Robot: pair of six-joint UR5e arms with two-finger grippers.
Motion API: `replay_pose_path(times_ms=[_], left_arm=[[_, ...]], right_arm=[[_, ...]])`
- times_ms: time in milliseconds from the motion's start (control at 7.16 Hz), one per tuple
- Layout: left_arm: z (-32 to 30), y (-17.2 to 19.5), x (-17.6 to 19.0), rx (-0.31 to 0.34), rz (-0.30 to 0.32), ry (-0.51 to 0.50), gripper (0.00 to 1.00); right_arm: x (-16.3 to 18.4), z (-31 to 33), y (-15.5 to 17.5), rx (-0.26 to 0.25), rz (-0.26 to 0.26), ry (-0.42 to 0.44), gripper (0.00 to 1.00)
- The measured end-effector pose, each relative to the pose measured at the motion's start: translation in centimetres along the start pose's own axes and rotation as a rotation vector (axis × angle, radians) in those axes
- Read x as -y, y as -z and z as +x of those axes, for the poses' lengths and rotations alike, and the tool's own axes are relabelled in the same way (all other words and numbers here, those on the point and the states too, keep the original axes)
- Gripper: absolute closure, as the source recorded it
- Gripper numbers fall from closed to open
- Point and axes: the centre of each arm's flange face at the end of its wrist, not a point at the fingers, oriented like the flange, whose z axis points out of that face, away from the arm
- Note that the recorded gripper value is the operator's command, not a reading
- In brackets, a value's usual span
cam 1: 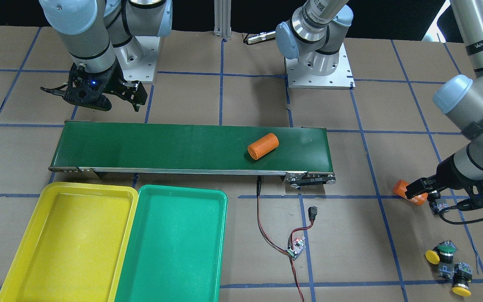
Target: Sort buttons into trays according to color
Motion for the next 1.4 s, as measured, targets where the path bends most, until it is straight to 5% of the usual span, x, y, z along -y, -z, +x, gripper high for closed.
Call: replay_pose_path(times_ms=[698,838,977,1117,1256,1396], left_arm=[[-2.6,-4.6,-0.5,-0.020,-0.072,0.085,0.00],[-3.6,-6.0,-0.3,-0.023,-0.074,0.100,0.22],[-4.2,-7.1,-0.1,-0.022,-0.072,0.110,0.63],[-4.2,-7.4,0.0,-0.020,-0.071,0.114,0.88],[-3.9,-6.9,-0.1,-0.017,-0.070,0.116,1.00],[-3.5,-5.9,-0.4,-0.017,-0.076,0.127,1.00]], right_arm=[[0.1,0.0,-0.2,-0.001,-0.006,0.000,0.00],[-0.1,0.1,-0.1,-0.006,-0.005,0.000,0.00],[-0.2,0.1,0.1,-0.007,-0.002,0.000,0.00],[-0.1,0.0,-0.1,-0.005,-0.005,0.002,0.00],[0.2,-0.1,-0.4,-0.001,-0.008,0.002,0.00],[0.2,-0.1,-0.4,-0.003,-0.011,0.001,0.00]])
